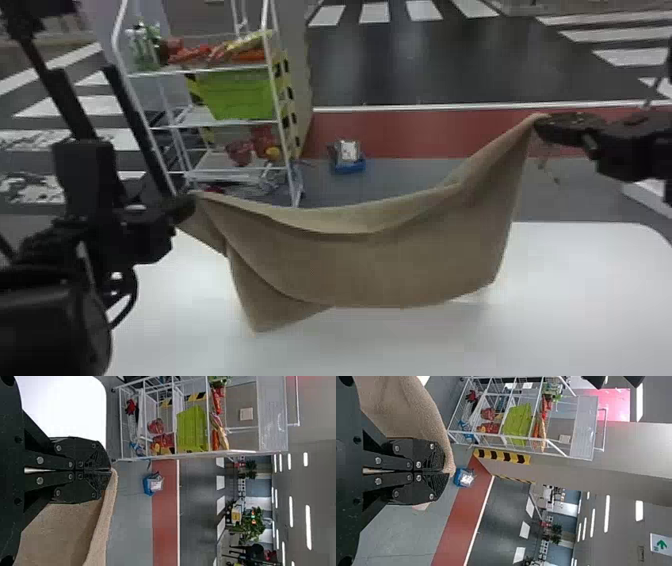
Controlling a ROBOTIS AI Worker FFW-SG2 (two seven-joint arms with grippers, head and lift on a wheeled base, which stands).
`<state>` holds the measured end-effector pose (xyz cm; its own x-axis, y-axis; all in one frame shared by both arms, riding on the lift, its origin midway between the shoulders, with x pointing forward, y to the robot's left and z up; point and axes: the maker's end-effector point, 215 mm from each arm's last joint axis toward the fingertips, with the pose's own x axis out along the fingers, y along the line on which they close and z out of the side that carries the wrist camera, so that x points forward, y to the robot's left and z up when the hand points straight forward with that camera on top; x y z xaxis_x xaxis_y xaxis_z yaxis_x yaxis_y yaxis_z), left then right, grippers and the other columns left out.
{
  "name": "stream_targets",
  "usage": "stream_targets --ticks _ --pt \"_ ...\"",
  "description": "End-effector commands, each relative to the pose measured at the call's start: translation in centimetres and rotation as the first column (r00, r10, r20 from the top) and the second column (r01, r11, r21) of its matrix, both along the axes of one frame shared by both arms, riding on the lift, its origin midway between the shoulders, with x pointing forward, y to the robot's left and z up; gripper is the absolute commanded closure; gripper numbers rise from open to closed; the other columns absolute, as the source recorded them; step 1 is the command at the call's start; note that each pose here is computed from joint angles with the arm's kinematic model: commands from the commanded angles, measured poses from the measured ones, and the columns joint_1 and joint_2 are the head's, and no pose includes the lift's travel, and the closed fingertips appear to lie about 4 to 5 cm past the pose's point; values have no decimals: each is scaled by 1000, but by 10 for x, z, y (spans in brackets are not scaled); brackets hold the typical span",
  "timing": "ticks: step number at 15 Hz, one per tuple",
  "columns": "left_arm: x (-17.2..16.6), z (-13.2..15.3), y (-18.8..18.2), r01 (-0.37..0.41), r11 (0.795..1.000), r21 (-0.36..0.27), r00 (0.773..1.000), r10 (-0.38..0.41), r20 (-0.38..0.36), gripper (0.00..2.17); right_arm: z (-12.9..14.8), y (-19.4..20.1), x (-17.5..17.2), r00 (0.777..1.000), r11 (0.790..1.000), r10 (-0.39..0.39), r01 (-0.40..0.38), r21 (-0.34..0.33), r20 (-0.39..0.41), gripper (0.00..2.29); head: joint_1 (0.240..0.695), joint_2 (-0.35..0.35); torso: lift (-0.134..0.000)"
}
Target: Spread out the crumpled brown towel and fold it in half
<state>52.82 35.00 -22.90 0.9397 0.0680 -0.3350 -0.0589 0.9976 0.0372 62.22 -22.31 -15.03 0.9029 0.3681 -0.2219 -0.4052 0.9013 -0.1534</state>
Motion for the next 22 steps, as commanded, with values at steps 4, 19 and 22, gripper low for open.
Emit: stream_targets --ticks 4,19,22 --pt "51 46 -13 -3 1000 -3 998 3 66 1683 28 -15 28 998 999 -45 45 -1 32 1700 468 99 -124" --pt "-151 -68 65 6 1000 31 996 -4 -86 1683 -141 -10 -144 976 982 168 -178 -68 -140 1700 695 206 -124" --pt "-170 -87 49 109 993 52 988 -103 -112 1683 -191 18 -199 895 933 332 -357 -34 -297 1700 695 240 -124"
